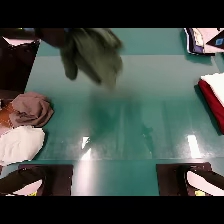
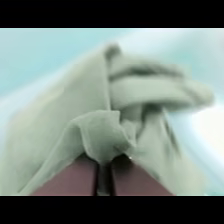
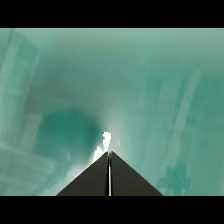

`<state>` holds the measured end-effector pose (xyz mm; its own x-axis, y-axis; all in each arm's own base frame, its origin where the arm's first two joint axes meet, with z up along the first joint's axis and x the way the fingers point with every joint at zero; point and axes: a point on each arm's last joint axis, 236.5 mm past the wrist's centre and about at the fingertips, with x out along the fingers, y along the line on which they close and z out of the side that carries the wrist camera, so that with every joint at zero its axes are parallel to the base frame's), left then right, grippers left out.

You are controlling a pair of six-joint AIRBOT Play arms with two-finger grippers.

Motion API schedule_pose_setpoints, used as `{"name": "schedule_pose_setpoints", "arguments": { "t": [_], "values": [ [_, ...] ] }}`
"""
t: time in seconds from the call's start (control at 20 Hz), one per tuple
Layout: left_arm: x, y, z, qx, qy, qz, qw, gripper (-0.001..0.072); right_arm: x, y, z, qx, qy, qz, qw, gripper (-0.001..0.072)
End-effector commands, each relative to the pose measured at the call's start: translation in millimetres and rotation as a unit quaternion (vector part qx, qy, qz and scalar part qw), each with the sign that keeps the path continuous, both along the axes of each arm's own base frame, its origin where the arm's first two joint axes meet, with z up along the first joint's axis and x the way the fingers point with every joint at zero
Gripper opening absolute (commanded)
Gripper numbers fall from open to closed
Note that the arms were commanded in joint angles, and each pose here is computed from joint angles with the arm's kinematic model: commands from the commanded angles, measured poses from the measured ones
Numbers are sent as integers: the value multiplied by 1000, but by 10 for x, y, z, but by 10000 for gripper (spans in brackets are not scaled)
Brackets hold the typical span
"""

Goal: Fold the shirts.

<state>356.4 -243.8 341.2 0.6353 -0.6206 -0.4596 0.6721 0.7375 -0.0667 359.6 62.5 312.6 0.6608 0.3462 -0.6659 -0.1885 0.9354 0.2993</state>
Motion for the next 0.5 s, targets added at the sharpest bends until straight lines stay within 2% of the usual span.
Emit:
{"name": "schedule_pose_setpoints", "arguments": {
  "t": [0.0,0.2,0.4,0.45],
  "values": [
    [-592,-590,-394,35,74,-127,989,29,-38,6,233,-3,-32,0,999,18],
    [-511,-1028,-1477,94,184,-157,966,29,-143,26,249,-7,-24,9,1000,18],
    [-285,-1036,-2286,148,255,-140,945,32,-254,12,119,-9,-7,5,1000,18],
    [-242,-969,-2324,151,262,-133,944,167,-282,17,74,-12,-4,10,1000,18]
  ]
}}
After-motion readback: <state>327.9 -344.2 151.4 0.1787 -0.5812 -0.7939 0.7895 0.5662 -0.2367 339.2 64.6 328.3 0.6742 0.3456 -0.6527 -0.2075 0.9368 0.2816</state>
